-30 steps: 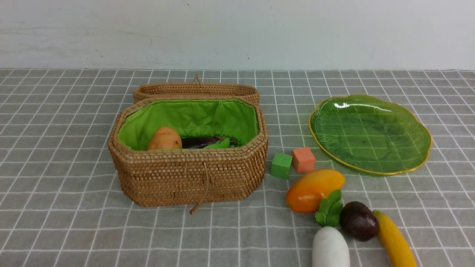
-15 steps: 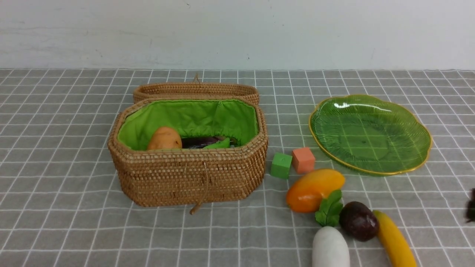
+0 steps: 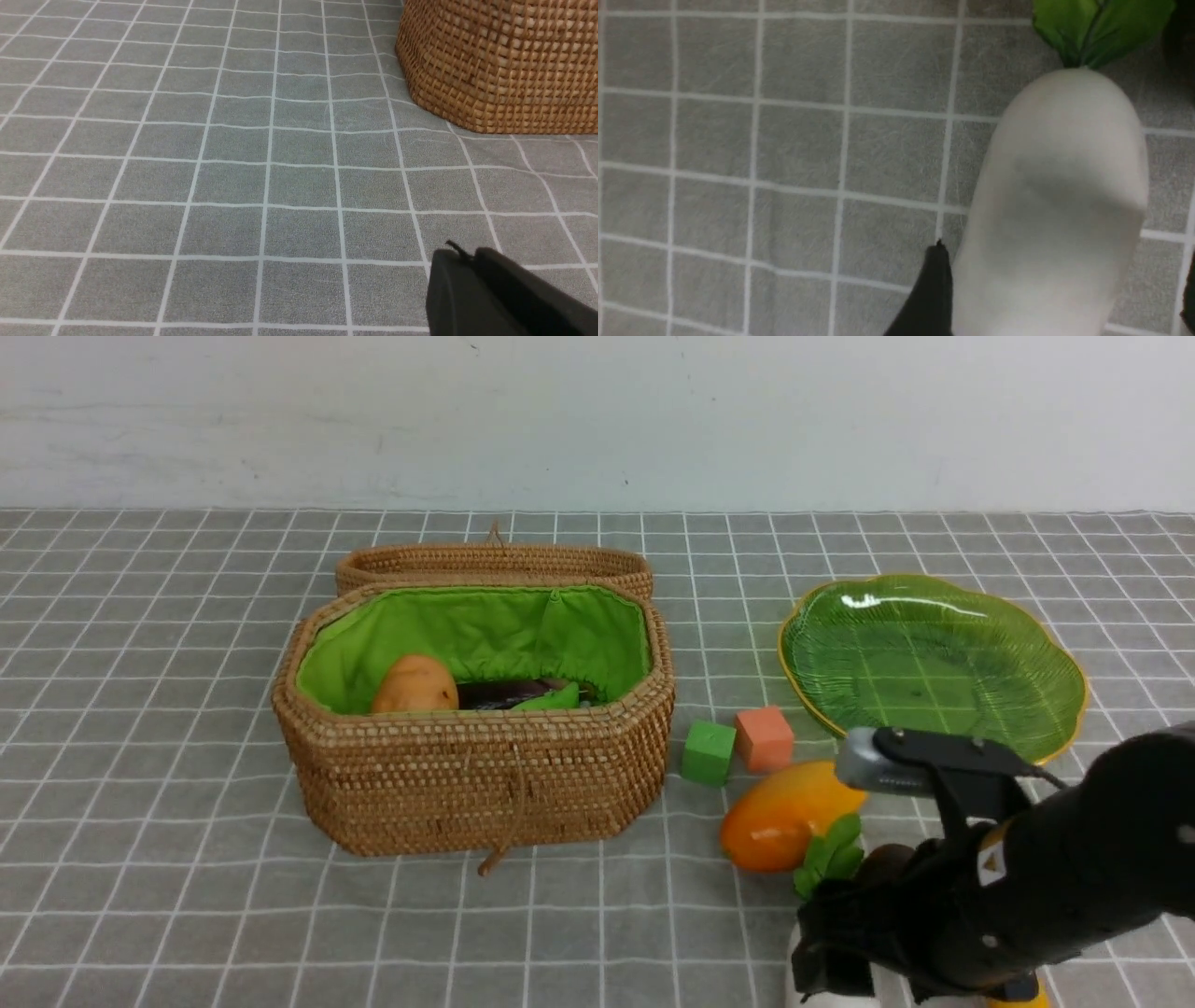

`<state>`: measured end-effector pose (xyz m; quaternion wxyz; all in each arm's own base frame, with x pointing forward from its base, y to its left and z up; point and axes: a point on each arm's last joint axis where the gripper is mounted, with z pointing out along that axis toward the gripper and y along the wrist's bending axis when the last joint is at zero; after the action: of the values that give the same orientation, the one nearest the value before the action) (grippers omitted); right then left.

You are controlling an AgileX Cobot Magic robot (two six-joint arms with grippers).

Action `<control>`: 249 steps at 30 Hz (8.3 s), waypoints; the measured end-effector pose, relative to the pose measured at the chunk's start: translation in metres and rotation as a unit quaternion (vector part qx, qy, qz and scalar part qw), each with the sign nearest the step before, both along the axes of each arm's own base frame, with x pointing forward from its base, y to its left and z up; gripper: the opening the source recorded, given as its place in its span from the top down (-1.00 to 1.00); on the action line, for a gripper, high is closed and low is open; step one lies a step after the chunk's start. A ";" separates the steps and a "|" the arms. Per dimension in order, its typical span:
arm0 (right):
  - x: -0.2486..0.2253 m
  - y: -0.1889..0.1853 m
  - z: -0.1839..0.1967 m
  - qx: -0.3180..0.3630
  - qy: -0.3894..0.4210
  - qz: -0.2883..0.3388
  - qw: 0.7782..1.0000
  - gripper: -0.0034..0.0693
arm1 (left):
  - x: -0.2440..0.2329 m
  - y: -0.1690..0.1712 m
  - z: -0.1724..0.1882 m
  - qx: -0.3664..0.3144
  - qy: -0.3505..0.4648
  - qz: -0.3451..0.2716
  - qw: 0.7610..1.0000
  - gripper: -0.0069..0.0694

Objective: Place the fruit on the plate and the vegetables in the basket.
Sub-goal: Take a daikon with your right arm and place it on the basket on the left, then use the right arm to grab a banana and put it into the right plate, then use the right arm to grab a mangosteen and put it into the right plate, then use the right arm to grab a mango and put it into the right plate

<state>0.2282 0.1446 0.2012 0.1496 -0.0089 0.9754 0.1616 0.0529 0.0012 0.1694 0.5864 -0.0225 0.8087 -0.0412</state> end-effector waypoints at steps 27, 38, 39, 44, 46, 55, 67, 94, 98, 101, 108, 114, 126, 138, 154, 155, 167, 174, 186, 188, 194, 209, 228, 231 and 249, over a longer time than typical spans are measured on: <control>0.060 0.070 0.177 0.178 -0.245 0.213 0.929 -0.41 | 0.000 0.000 0.000 0.000 0.000 0.000 1.000 0.67; 0.160 0.119 0.099 0.126 -0.295 0.217 0.922 -0.46 | 0.000 0.000 0.000 0.000 0.000 0.000 1.000 0.66; 0.163 0.120 0.092 0.122 -0.291 0.217 0.924 -0.52 | 0.000 0.000 0.000 0.000 0.000 0.000 1.000 0.66; 0.172 0.125 0.065 0.111 -0.270 0.218 0.931 -0.95 | 0.000 0.000 0.000 0.000 0.000 0.000 1.000 0.64; 0.171 0.124 0.069 0.111 -0.274 0.219 0.930 -0.95 | 0.000 0.000 0.000 0.000 0.000 0.000 1.000 0.64; 0.146 0.092 0.125 0.097 -0.272 0.270 0.918 -0.81 | 0.000 0.000 0.000 0.000 0.000 0.000 1.000 0.63; 0.076 -0.069 0.177 -0.042 -0.118 0.071 0.990 -0.63 | 0.000 0.000 0.000 0.000 0.000 0.000 1.000 0.60; -0.002 -0.097 -0.039 -0.092 0.049 -0.022 0.994 0.04 | 0.000 0.000 0.000 0.000 0.000 0.000 1.000 0.53; -0.006 -0.098 -0.030 -0.096 0.069 -0.024 0.993 0.04 | 0.000 0.000 0.000 0.000 0.000 0.000 1.000 0.52; 0.002 -0.107 -0.010 -0.103 0.056 -0.048 0.992 0.04 | 0.000 0.000 0.000 0.000 0.000 0.000 1.000 0.52; 0.044 -0.140 0.060 -0.082 -0.054 -0.137 0.986 0.04 | 0.000 0.000 0.000 0.000 0.000 0.000 1.000 0.52; 0.111 -0.158 0.106 -0.057 -0.131 -0.174 0.974 0.04 | 0.000 0.000 0.000 0.000 0.000 0.000 1.000 0.50; 0.218 -0.165 0.047 -0.047 -0.102 -0.189 0.976 0.04 | 0.000 0.000 0.000 0.000 0.000 0.000 1.000 0.47; 0.226 -0.166 0.002 -0.051 -0.043 -0.192 0.979 -0.72 | 0.000 0.000 0.000 0.000 0.000 0.000 1.000 0.45; 0.102 -0.063 0.110 0.009 -0.050 -0.062 0.997 -0.62 | 0.000 0.000 0.000 0.000 0.000 0.000 1.000 0.43; 0.091 -0.049 0.101 0.010 -0.040 -0.041 0.998 -0.61 | 0.000 0.000 0.000 0.000 0.000 0.000 1.000 0.43; 0.039 -0.007 0.018 -0.068 0.003 0.048 0.997 -0.70 | 0.000 0.000 0.000 0.000 0.000 0.000 1.000 0.40; 0.051 0.000 -0.014 -0.054 -0.001 0.027 0.998 -0.71 | 0.000 0.000 0.000 0.000 0.000 0.000 1.000 0.39; 0.043 -0.003 -0.001 -0.052 0.009 0.040 0.998 -0.62 | 0.000 0.000 0.000 0.000 0.000 0.000 1.000 0.39; 0.043 -0.005 0.006 -0.053 0.004 0.042 0.998 -0.62 | 0.000 0.000 0.000 0.000 0.000 0.000 1.000 0.39; 0.066 -0.034 0.063 -0.039 -0.036 -0.004 0.999 -0.62 | 0.000 0.000 0.000 0.000 0.000 0.000 1.000 0.39; 0.208 -0.118 0.061 -0.013 -0.157 -0.162 0.974 -0.62 | 0.000 0.000 0.000 0.000 0.000 0.000 1.000 0.39; 0.212 -0.118 0.038 0.012 -0.093 -0.212 0.973 -0.90 | 0.000 0.000 0.000 0.000 0.000 0.000 1.000 0.36; 0.185 -0.102 0.056 0.031 -0.061 -0.235 0.970 -0.77 | 0.000 0.000 0.000 0.000 0.000 0.000 1.000 0.35; 0.129 0.003 -0.009 0.039 0.003 -0.220 0.975 -0.63 | 0.000 0.000 0.000 0.000 0.000 0.000 1.000 0.29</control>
<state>0.3568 0.1479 0.1925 0.1784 0.2126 0.9468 0.1626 0.0529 0.0012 0.1694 0.5862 -0.0226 0.8088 -0.0411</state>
